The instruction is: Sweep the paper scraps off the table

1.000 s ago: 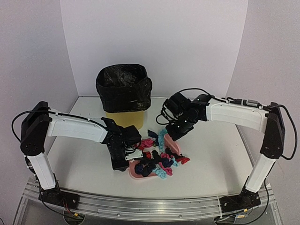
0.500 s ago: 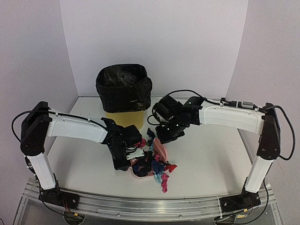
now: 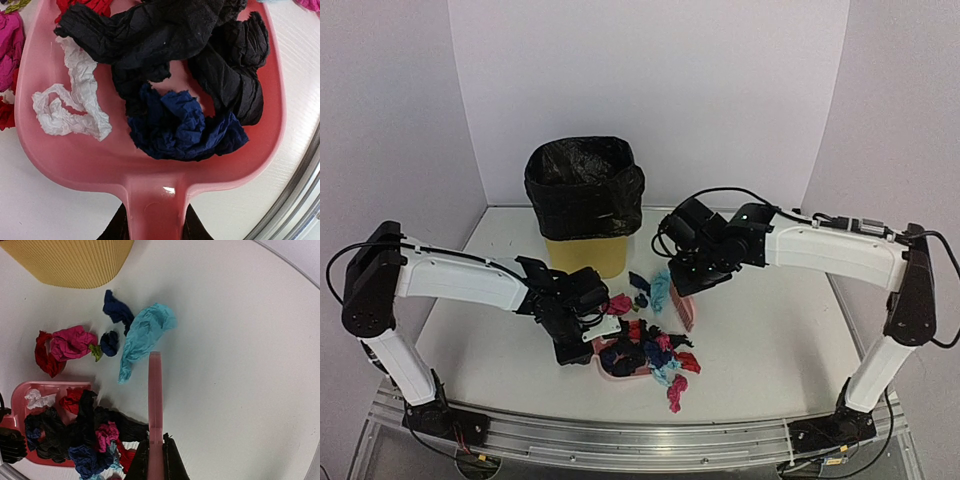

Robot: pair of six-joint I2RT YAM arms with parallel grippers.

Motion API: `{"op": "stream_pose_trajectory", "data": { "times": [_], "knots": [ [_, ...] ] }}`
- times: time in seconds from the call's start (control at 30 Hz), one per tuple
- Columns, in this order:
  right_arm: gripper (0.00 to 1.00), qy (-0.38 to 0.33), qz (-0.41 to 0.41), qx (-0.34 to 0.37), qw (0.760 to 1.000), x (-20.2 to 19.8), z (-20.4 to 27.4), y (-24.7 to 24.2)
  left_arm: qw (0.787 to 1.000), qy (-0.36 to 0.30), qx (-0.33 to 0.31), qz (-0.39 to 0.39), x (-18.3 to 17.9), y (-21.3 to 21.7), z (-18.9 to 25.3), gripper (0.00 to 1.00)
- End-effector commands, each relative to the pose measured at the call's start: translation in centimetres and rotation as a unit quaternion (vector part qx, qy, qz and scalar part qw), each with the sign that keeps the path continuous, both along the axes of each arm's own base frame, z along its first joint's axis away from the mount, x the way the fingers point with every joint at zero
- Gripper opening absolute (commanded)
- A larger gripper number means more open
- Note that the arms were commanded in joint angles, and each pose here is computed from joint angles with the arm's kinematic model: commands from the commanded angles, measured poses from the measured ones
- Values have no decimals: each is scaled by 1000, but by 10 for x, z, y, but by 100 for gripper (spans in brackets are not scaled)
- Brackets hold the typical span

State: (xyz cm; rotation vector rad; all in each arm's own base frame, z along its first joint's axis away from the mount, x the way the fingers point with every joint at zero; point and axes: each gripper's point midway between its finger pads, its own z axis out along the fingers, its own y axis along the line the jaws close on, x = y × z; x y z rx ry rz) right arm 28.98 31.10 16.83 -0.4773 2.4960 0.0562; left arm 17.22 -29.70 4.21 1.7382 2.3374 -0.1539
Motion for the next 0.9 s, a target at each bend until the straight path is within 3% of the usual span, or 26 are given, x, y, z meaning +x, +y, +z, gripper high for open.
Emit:
{"op": "stream_pose_trajectory", "data": {
  "times": [0.0, 0.43, 0.87],
  "knots": [
    [0, -75, -41, -7, 996, 7, 38, -31, 998, -30, -58, -3, 5, -13, 21, 0],
    [0, -107, -79, -12, 991, -5, 48, -73, 989, -81, -118, 22, 15, -14, 52, 0],
    [0, -108, -91, -20, 990, -12, 39, -88, 984, -90, -153, 14, 17, -26, 116, 0]
  ]
}}
